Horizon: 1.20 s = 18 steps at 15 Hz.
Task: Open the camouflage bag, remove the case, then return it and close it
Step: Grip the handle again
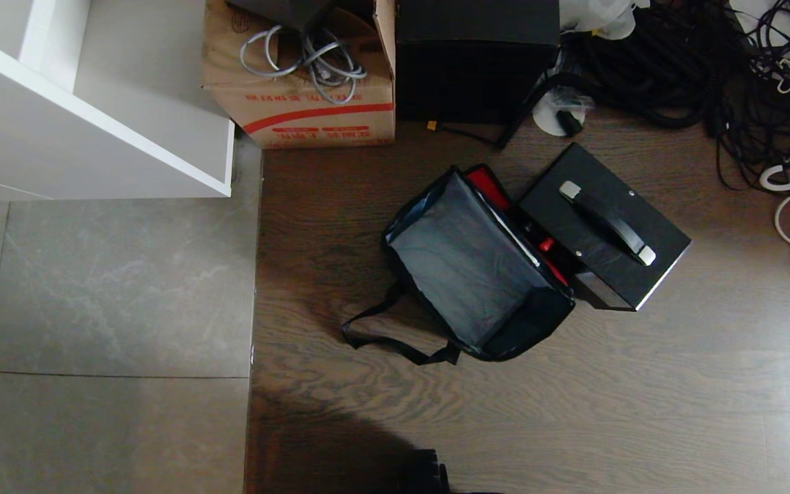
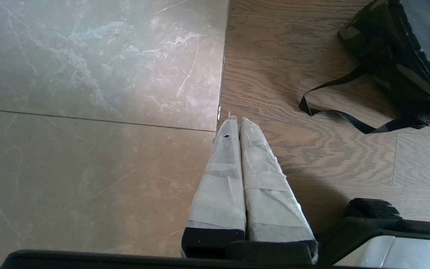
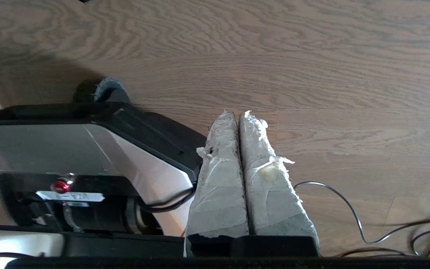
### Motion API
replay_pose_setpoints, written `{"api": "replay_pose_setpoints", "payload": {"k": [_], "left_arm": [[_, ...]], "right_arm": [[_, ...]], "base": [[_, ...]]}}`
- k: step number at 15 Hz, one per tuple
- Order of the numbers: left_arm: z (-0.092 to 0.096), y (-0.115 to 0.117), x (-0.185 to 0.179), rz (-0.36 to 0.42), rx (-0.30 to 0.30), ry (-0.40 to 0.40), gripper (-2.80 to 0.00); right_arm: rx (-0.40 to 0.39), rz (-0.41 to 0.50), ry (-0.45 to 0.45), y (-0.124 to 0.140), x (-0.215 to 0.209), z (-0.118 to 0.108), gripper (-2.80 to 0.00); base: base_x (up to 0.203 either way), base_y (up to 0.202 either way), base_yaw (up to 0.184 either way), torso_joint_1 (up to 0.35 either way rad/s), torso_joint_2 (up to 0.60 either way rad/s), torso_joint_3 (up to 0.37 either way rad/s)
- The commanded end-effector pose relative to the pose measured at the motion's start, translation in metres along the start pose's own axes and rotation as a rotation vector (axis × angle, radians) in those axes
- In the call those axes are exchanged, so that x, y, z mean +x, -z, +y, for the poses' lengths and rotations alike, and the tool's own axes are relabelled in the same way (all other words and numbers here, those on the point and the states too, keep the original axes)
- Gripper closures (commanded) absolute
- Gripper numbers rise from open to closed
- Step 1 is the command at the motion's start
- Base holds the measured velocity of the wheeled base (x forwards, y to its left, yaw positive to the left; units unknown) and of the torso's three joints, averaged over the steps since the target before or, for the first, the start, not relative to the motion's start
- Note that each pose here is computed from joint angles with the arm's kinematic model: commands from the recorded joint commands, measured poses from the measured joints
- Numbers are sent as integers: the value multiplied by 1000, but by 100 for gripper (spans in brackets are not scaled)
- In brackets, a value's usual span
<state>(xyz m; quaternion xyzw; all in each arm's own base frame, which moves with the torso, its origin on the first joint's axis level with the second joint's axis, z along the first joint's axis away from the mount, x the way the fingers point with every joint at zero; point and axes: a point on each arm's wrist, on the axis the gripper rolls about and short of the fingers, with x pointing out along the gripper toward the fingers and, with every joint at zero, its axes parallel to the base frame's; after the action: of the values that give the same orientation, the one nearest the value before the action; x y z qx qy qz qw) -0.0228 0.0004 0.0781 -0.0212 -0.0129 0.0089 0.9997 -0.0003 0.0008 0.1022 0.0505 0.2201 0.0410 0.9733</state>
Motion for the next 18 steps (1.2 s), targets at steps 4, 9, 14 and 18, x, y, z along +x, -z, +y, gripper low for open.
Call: {"api": "replay_pose_setpoints", "payload": {"k": [4,9,14,18], "left_arm": [[0,2,1,8,0,-2,0],[0,2,1,7,0,0,0],[0,2,1,8,-1,-1,0],[0,2,1,8,0,-1,0]], "right_arm": [[-87,-158,3,18,8,-3,0],[-123,-125,-10,20,10,-3,0],[-137,-156,-16,20,10,-3,0],[-142,-151,-31,20,9,-3,0]], "base": [[0,0,0,0,0,0],[0,0,0,0,0,0],[0,0,0,0,0,0],[0,0,0,0,0,0]]}}
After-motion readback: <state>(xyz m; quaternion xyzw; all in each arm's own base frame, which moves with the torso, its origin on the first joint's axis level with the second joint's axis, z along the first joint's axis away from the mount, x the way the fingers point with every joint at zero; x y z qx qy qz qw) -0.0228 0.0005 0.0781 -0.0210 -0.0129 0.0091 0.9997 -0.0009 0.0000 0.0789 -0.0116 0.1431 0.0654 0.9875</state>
